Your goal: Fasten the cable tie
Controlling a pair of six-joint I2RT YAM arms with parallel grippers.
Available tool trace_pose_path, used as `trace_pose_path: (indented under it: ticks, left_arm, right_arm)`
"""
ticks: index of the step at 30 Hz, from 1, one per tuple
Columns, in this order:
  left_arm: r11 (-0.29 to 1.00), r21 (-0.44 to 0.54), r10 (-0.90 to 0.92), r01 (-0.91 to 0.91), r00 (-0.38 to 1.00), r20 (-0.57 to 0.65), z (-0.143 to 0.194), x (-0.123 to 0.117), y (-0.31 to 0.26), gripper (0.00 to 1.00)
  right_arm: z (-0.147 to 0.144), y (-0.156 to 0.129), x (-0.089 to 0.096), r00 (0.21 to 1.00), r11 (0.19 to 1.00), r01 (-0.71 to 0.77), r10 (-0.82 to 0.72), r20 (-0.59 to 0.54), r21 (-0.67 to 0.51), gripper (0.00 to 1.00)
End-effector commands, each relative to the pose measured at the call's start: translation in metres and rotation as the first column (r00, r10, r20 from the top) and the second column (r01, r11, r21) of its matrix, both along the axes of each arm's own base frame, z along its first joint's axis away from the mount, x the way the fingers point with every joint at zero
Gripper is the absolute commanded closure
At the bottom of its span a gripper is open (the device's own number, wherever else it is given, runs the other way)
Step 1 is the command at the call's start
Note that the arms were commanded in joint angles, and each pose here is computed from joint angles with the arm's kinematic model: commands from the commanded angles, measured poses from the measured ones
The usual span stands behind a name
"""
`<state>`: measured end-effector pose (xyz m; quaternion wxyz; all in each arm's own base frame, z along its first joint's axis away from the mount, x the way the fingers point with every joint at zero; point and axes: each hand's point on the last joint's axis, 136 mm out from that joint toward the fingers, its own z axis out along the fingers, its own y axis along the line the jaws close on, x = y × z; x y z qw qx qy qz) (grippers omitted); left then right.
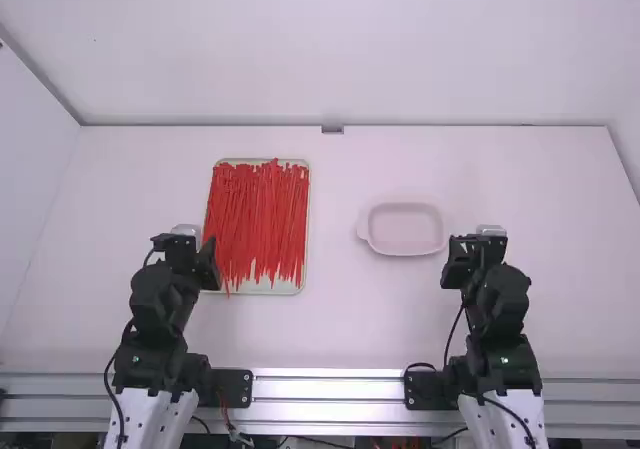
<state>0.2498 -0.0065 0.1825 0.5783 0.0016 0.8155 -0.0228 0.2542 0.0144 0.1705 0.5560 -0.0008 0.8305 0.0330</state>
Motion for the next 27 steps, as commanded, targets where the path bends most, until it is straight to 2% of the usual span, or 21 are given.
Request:
trace_pose_path:
  ticks: [1,12,16,19,23,27]
  left_arm:
    - [1.0,-0.024,-0.017,0.017,1.0,0.002,0.017,0.004,-0.004,0.67]
    - [0.996,-0.086,-0.047,0.032,0.984,-0.175,0.036,0.023,-0.012,0.44]
    - [0.994,-0.105,-0.056,0.033,0.973,-0.225,0.041,0.032,-0.015,0.37]
    - [0.993,-0.107,-0.069,0.042,0.961,-0.266,0.043,0.04,-0.017,0.31]
    - [0.993,-0.115,-0.074,0.039,0.944,-0.322,0.044,0.05,-0.018,0.23]
    - [0.996,-0.094,-0.033,0.001,0.939,-0.341,0.048,0.064,-0.01,0.17]
  right_arm:
    - [0.021,0.003,0.005,1.0,1.0,0.005,-0.005,0.006,0.0,0.66]
    - [0.037,0.012,0.029,0.981,0.996,0.052,-0.065,-0.186,-0.07,0.44]
    - [0.04,0.014,0.04,0.965,0.995,0.081,-0.093,-0.246,-0.057,0.36]
    - [0.04,0.031,0.048,0.953,0.999,0.019,-0.029,-0.303,-0.036,0.31]
    - [0.038,0.062,0.055,0.916,0.988,-0.15,0.127,-0.38,-0.031,0.23]
    - [0.034,0.073,0.06,0.887,0.985,-0.169,0.134,-0.441,-0.041,0.17]
